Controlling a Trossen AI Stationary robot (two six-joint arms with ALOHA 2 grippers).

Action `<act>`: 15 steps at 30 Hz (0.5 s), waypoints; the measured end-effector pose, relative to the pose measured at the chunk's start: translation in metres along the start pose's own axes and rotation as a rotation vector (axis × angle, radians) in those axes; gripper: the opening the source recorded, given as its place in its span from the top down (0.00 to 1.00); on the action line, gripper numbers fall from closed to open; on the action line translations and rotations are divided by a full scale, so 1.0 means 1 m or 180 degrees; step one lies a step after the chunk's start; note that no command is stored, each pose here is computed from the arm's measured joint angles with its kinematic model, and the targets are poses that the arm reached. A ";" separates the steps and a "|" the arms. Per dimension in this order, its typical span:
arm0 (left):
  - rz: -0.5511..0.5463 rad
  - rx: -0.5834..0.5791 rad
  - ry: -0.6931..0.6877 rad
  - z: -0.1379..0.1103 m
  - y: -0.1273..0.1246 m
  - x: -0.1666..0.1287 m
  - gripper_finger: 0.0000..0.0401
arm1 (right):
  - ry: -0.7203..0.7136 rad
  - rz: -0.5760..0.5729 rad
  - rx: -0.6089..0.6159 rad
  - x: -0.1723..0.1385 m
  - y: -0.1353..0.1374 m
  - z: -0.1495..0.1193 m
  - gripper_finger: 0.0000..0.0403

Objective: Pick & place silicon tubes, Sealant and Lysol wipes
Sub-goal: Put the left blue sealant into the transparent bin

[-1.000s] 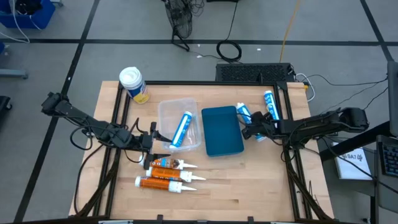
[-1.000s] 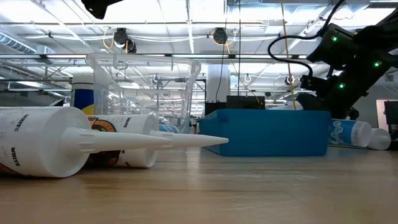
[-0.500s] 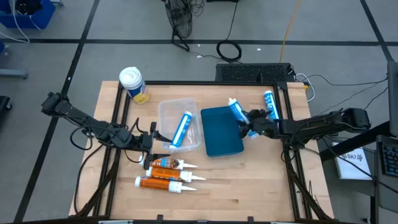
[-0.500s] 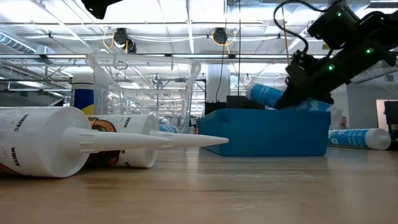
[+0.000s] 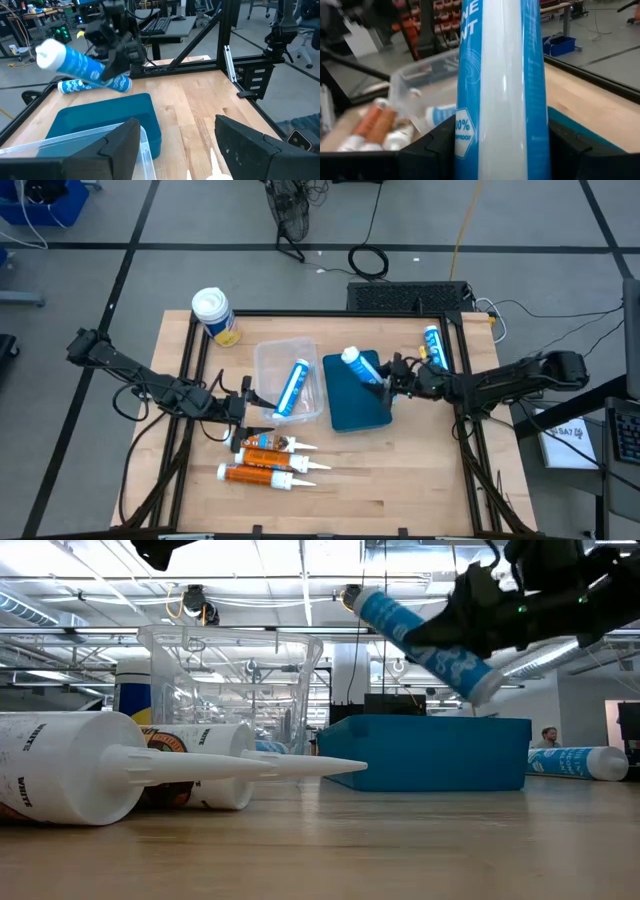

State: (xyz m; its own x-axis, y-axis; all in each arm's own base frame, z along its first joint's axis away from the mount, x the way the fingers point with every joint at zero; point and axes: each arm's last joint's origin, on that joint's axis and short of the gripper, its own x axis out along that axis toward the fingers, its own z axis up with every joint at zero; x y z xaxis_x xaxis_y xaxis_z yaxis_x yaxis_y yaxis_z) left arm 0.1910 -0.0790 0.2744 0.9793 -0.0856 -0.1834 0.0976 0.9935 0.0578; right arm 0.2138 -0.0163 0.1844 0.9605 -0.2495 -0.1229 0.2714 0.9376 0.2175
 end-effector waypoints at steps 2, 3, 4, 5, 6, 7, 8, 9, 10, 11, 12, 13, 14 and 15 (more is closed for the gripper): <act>0.0000 0.0000 0.0000 0.000 0.000 0.000 0.37 | 0.0026 -0.0012 -0.0092 0.007 0.000 -0.007 0.49; 0.0001 0.0000 0.0000 0.000 0.000 0.000 0.37 | 0.0008 -0.0010 -0.0138 0.010 0.000 -0.010 0.49; 0.0000 0.0000 0.0000 0.000 0.000 0.000 0.37 | -0.0026 -0.0004 -0.0178 0.013 0.000 -0.013 0.49; 0.0000 0.0000 0.0000 0.000 0.000 0.000 0.37 | -0.0073 0.0007 -0.0214 0.016 0.000 -0.015 0.49; 0.0001 0.0000 0.0000 0.000 0.000 0.000 0.37 | -0.0137 0.0020 -0.0237 0.019 0.000 -0.017 0.50; 0.0001 0.0000 0.0000 0.000 0.000 0.000 0.37 | -0.0217 0.0035 -0.0260 0.022 0.000 -0.018 0.50; 0.0000 0.0001 0.0000 0.000 0.000 0.000 0.37 | -0.0292 0.0047 -0.0286 0.024 0.000 -0.019 0.50; 0.0000 0.0000 0.0001 0.000 0.000 0.000 0.37 | -0.0359 0.0052 -0.0328 0.026 0.000 -0.021 0.50; 0.0000 0.0001 0.0000 0.000 0.000 0.000 0.37 | -0.0389 0.0040 -0.0385 0.028 -0.001 -0.023 0.50; 0.0000 0.0001 0.0000 0.000 0.000 0.000 0.37 | -0.0406 0.0002 -0.0428 0.030 -0.002 -0.025 0.50; 0.0000 0.0000 0.0000 0.000 0.000 0.000 0.37 | -0.0412 -0.0064 -0.0451 0.032 -0.004 -0.028 0.50; 0.0000 0.0000 0.0000 0.000 0.000 0.000 0.37 | -0.0396 -0.0148 -0.0466 0.033 -0.006 -0.031 0.50; 0.0000 0.0000 0.0000 0.000 0.000 0.000 0.37 | -0.0384 -0.0203 -0.0474 0.035 -0.008 -0.034 0.50; 0.0001 0.0000 0.0000 0.000 0.000 0.000 0.37 | -0.0385 -0.0230 -0.0475 0.036 -0.009 -0.036 0.50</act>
State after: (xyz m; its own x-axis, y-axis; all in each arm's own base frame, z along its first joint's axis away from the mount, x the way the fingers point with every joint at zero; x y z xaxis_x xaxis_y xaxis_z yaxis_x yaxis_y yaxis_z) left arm 0.1910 -0.0790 0.2744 0.9793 -0.0854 -0.1834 0.0975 0.9936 0.0578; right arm 0.2435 -0.0254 0.1436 0.9417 -0.3362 -0.0138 0.3363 0.9395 0.0652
